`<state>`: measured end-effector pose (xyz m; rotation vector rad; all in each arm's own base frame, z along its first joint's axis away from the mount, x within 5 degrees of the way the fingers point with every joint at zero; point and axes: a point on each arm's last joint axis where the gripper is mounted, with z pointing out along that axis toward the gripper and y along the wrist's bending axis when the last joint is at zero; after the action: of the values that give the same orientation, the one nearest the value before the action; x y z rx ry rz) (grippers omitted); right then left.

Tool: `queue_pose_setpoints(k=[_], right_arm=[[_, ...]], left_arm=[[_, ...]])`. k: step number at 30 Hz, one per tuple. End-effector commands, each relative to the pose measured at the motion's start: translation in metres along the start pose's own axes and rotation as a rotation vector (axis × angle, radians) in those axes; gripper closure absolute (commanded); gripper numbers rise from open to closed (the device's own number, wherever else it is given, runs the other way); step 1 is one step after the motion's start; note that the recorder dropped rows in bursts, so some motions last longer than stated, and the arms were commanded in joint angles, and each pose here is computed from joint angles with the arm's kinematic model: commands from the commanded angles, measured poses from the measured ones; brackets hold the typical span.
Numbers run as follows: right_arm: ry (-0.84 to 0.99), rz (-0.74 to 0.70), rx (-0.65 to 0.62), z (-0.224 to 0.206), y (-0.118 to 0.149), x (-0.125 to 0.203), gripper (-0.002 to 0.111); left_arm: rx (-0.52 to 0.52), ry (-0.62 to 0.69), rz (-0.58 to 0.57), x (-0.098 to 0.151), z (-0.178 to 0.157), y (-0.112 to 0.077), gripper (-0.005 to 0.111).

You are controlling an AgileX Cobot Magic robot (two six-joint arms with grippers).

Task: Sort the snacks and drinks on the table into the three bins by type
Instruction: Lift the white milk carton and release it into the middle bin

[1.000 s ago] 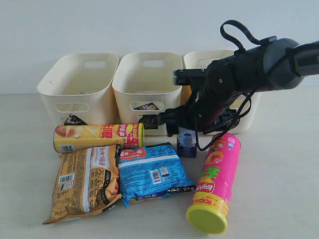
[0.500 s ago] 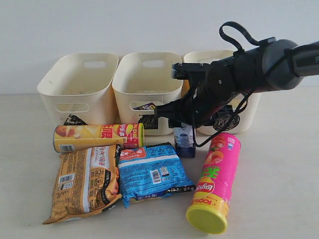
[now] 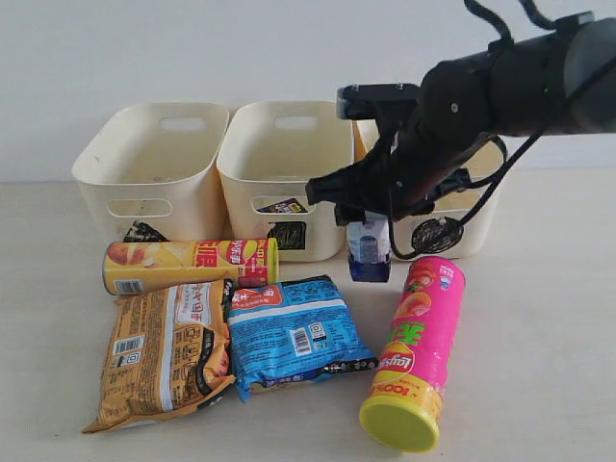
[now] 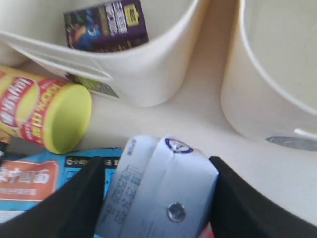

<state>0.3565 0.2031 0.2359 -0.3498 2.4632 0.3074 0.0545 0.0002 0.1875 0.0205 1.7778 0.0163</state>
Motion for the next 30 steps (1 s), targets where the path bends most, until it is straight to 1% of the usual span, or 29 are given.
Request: queue_pose_setpoints(k=[1,5,7,8,10,12,17,24,28,30], right_arm=[[-0.109,-0.02,-0.046,-0.044,0.005,-0.017,0.108],[-0.224,-0.015,-0.099,-0.085,0.01,-0.029,0.108],[-0.328,-0.026,-0.117,-0.103,0.011,-0.037,0.108],[-0.412,-0.056,-0.124,-0.11,0.012,-0.044,0.108],[-0.494,-0.073,-0.129,-0.111,0.013,-0.051,0.108],[-0.552,-0.07,-0.135,-0.104,0.014,-0.055,0.108],[-0.612,-0.066,-0.137,-0.074,0.014,-0.059,0.108],[-0.634,-0.105,-0.118,-0.034,0.013,-0.056,0.108],[-0.622,-0.109,-0.113,-0.021,0.013,-0.053,0.108],[-0.618,-0.113,-0.111,-0.016,0.012,-0.052,0.105]], left_arm=[[0.004,0.002,-0.004,0.001,0.0,0.0,0.102],[0.004,0.002,-0.004,0.001,0.0,0.0,0.102],[0.004,0.002,-0.004,0.001,0.0,0.0,0.102],[0.004,0.002,-0.004,0.001,0.0,0.0,0.102],[0.004,0.002,-0.004,0.001,0.0,0.0,0.102],[0.004,0.002,-0.004,0.001,0.0,0.0,0.102],[0.004,0.002,-0.004,0.001,0.0,0.0,0.102],[0.004,0.002,-0.004,0.001,0.0,0.0,0.102],[0.004,0.002,-0.004,0.001,0.0,0.0,0.102],[0.004,0.002,-0.004,0.001,0.0,0.0,0.102]])
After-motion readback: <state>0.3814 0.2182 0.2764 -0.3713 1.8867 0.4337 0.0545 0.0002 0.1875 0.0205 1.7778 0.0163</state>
